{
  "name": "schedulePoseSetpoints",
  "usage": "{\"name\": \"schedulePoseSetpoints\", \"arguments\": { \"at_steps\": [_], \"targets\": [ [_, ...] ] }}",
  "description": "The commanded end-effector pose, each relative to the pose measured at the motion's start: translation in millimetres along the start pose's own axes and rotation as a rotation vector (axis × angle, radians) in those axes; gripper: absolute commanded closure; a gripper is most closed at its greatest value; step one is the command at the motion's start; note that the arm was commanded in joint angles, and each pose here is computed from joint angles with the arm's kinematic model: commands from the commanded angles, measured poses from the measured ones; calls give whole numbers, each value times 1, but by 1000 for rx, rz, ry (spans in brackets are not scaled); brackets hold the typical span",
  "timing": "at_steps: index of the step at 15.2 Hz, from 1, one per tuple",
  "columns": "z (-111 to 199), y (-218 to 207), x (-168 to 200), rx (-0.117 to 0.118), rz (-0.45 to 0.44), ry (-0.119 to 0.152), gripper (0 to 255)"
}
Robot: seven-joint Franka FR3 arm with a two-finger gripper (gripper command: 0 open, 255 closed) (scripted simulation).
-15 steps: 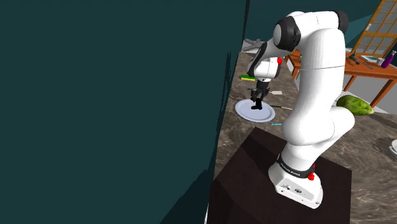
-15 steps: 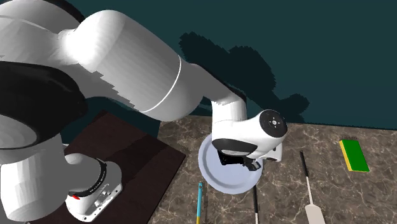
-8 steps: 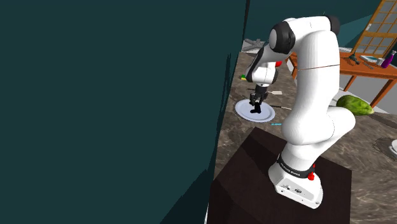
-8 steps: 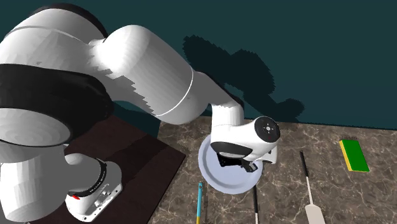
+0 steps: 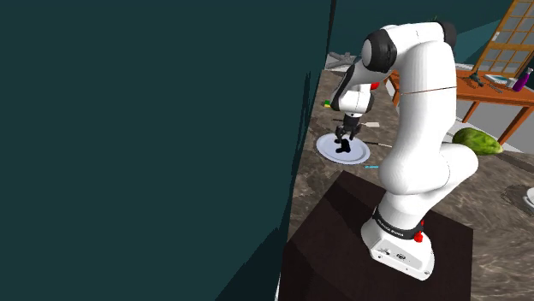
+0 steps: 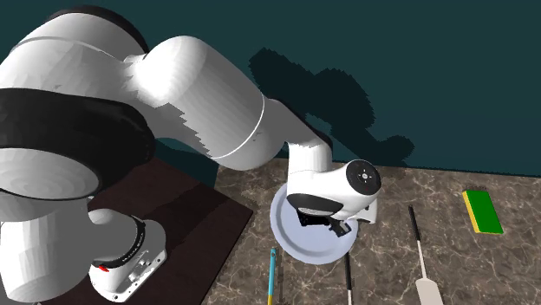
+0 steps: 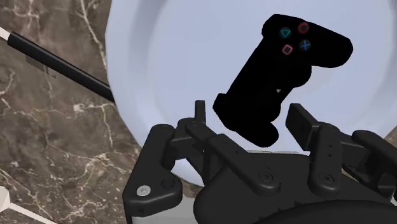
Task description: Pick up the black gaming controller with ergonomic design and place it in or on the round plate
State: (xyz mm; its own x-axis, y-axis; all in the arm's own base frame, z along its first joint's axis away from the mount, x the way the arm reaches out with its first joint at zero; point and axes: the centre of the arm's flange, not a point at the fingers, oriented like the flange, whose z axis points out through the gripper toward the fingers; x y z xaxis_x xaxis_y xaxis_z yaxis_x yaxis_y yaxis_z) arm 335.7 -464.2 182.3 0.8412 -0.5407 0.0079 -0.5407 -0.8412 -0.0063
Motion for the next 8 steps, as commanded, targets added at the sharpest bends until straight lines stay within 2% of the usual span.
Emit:
{"name": "schedulePoseSetpoints", "arguments": {
  "at_steps": [1, 5, 8],
  "targets": [
    [0, 0, 0, 0, 0, -1, 0],
    [0, 0, 0, 0, 0, -1, 0],
    [-39, 0, 0, 0, 0, -1, 0]
  ]
}}
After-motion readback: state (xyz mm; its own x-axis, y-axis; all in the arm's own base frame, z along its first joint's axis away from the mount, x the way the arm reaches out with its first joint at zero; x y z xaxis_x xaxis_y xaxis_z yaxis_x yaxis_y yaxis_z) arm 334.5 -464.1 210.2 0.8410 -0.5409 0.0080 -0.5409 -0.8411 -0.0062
